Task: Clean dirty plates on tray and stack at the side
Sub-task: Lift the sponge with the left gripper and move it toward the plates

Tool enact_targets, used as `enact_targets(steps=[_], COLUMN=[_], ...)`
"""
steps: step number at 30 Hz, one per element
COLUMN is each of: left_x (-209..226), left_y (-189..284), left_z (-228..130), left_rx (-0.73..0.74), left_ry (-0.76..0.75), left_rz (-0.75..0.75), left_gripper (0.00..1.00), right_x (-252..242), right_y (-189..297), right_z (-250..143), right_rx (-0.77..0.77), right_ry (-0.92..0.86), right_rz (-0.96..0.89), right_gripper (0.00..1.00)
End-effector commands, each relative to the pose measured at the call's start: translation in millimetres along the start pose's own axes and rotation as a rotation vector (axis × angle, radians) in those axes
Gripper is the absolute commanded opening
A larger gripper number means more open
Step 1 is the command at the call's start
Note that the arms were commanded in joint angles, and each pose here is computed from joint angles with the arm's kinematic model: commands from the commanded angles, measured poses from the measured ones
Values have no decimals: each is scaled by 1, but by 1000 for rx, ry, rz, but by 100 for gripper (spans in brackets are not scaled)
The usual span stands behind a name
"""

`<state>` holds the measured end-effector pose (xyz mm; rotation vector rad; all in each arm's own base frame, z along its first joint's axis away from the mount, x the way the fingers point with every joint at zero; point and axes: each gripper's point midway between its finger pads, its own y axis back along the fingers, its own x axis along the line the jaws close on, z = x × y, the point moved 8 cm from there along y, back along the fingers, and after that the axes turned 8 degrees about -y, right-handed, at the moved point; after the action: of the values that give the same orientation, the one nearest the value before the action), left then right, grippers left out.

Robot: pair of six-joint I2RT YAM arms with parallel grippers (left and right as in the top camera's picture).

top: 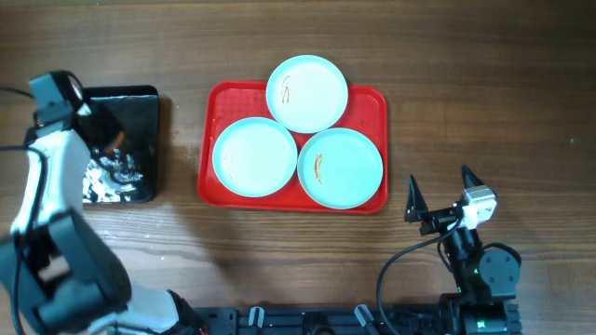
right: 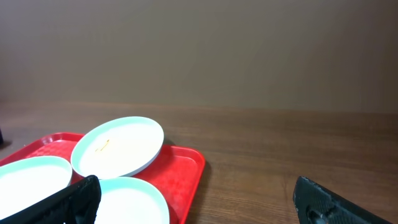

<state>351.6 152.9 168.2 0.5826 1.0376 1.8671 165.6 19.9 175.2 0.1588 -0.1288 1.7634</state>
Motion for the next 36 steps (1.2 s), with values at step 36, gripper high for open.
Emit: enact_targets(steps=[36], left_x=[-12], left_y=[9], left_z=[-20], left_rx=[76], left_ry=[-76], left_rz=[71], left_gripper=[4], right_x=[-2], right_y=[0], right_z=[1], right_rx=[-11], right_ry=[12], right_rz=[-21], right_gripper=[100])
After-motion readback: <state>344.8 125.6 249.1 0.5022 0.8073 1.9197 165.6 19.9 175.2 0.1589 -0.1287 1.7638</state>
